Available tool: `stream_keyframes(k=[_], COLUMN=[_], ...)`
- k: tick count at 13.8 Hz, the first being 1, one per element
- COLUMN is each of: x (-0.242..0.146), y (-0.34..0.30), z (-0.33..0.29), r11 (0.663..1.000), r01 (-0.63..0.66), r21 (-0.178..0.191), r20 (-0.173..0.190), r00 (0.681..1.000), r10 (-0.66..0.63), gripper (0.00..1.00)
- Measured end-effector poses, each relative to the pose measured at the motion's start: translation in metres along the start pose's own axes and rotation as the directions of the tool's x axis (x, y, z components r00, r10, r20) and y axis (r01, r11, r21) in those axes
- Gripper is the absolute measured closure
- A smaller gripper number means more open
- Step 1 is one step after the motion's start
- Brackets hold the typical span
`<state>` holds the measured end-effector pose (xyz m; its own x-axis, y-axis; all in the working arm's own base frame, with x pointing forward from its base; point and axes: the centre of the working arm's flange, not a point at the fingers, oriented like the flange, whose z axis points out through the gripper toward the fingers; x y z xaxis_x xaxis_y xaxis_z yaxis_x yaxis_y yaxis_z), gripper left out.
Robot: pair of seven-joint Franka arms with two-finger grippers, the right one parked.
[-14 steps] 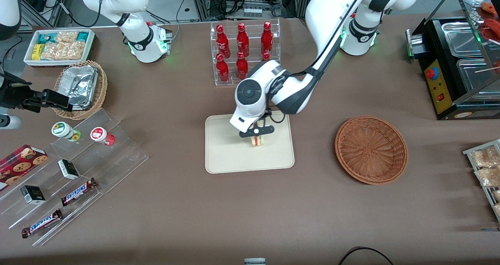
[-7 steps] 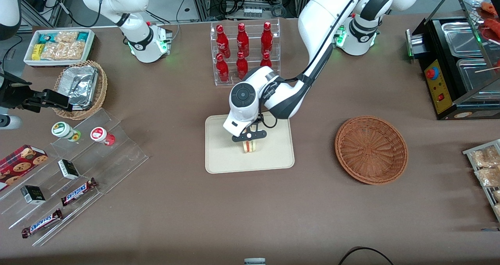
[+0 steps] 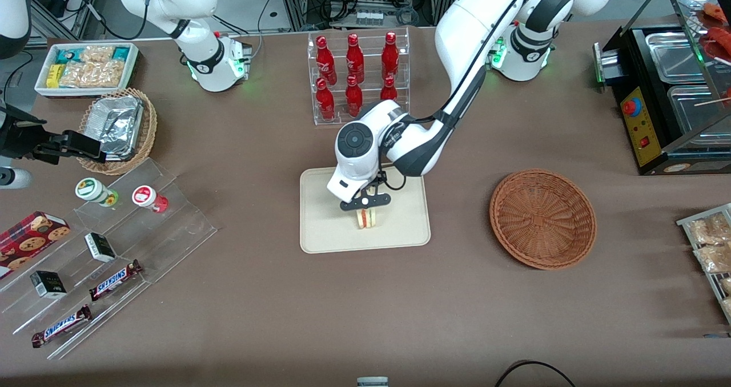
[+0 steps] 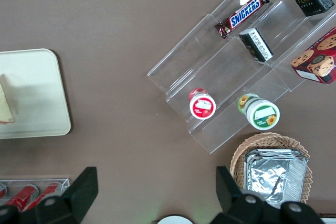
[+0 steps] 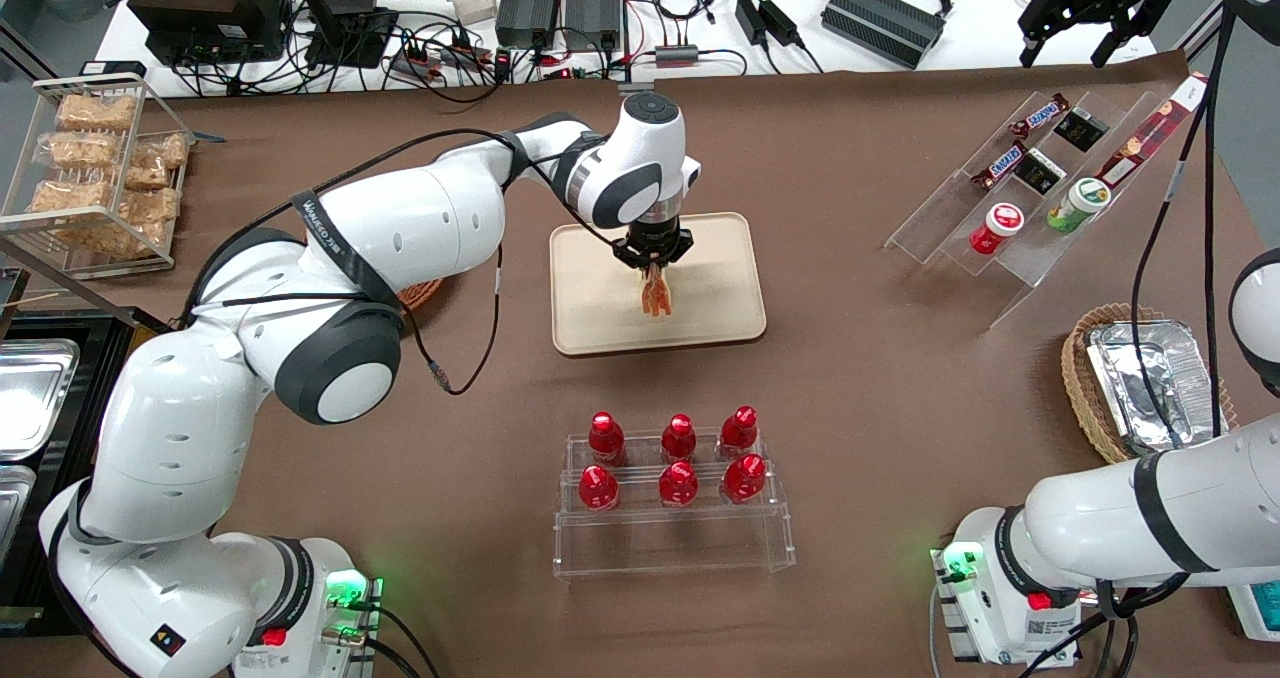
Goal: Place sandwich from basket to tray
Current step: 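Lower the sandwich onto the tray center and open the left gripper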
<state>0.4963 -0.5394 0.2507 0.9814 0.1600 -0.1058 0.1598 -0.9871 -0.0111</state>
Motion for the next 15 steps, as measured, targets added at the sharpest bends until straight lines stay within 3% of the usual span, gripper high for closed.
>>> stream_keyframes(k=[6,8,15], x=[0.002,0.003,0.009], y=[-0.001,-0.001,0.004], z=[0.012,0.011,-0.019], r11=[0.999,0.999,0.999], r01=[0.050,0.047,0.041], r21=[0.010,0.014,0.013], r20=[0.005,-0.002,-0.027], r00=[0.999,0.999,0.999], r10=[-0.051,-0.047,-0.041], gripper=[0.85,0.70,0.01])
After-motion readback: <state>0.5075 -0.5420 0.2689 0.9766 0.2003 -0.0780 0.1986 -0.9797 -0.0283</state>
